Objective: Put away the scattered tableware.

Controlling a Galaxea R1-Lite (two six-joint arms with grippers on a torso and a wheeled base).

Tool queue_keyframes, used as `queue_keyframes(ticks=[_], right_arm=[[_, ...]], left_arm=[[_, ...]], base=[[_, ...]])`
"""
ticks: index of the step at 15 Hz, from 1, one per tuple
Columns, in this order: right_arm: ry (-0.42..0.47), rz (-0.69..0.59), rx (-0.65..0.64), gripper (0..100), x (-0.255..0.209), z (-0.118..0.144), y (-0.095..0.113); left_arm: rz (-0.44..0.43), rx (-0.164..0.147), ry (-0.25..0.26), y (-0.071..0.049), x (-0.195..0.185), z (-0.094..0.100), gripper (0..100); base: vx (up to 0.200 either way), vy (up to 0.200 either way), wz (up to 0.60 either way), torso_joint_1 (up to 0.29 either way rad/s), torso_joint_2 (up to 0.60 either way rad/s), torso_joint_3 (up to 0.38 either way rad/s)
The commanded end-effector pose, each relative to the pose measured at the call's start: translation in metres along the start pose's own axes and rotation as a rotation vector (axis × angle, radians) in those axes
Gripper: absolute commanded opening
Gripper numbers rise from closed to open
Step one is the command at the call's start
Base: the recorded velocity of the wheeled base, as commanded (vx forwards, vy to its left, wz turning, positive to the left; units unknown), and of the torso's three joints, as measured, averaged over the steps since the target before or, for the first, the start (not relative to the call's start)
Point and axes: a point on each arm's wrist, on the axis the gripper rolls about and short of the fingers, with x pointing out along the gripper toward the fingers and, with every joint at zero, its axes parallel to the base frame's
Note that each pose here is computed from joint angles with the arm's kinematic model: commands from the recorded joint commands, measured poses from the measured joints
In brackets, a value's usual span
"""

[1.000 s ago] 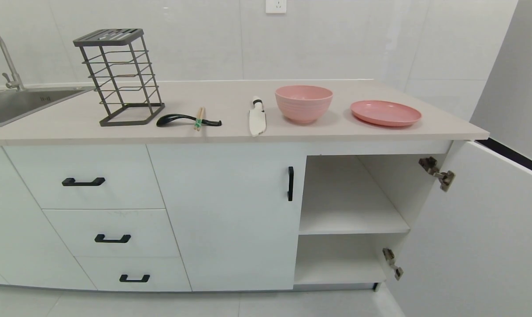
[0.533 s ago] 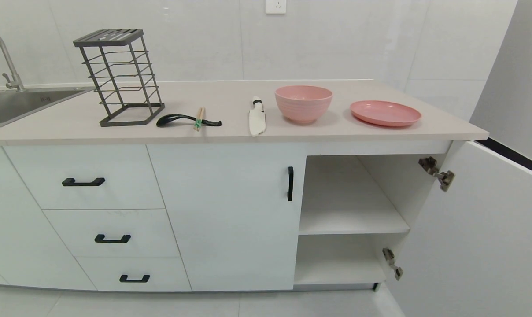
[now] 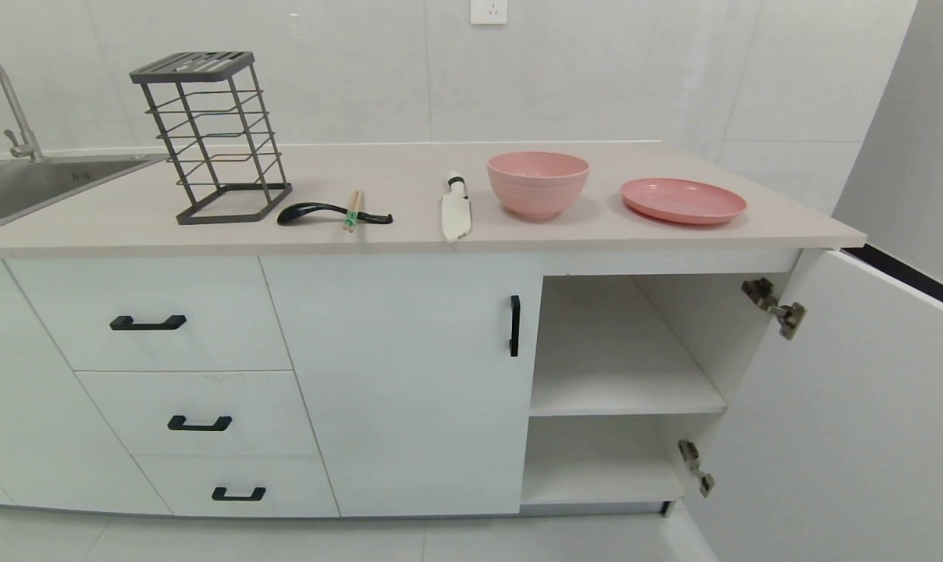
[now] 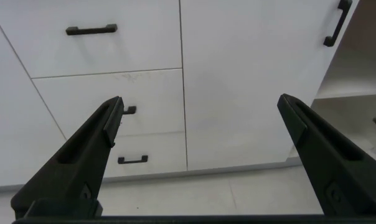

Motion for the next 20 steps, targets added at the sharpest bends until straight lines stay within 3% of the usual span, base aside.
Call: queue_keyframes(ticks=[1, 6, 10, 16, 20], right_arm=[[0.003, 0.001, 0.000, 100, 0.0003, 0.0001, 0.0000], [0.005, 0.001, 0.001, 100, 0.0003, -0.0001, 0.0000], [0.005, 0.001, 0.001, 100, 0.0003, -0.0001, 0.0000], [0.005, 0.001, 0.001, 100, 0.0003, -0.0001, 0.0000], [0.005, 0.001, 0.001, 100, 0.0003, -0.0001, 0.0000]], left_arm=[[0.001, -0.007, 0.004, 0.0000, 0.0003, 0.0001, 100], [0.000, -0.007, 0.004, 0.0000, 0.0003, 0.0001, 100], [0.007, -0.007, 0.004, 0.0001, 0.0003, 0.0000, 100], [0.006, -0.007, 0.006, 0.0002, 0.0004, 0.0001, 100], [0.006, -0.009, 0.007, 0.0002, 0.0005, -0.0003, 100]], base=[[0.000, 0.000, 0.00, 0.000, 0.00, 0.000], [0.000, 0.000, -0.36, 0.000, 0.00, 0.000], [0.000, 0.000, 0.00, 0.000, 0.00, 0.000], [0.000, -0.200, 0.00, 0.003, 0.00, 0.002], [0.000, 0.050, 0.00, 0.001, 0.00, 0.002]])
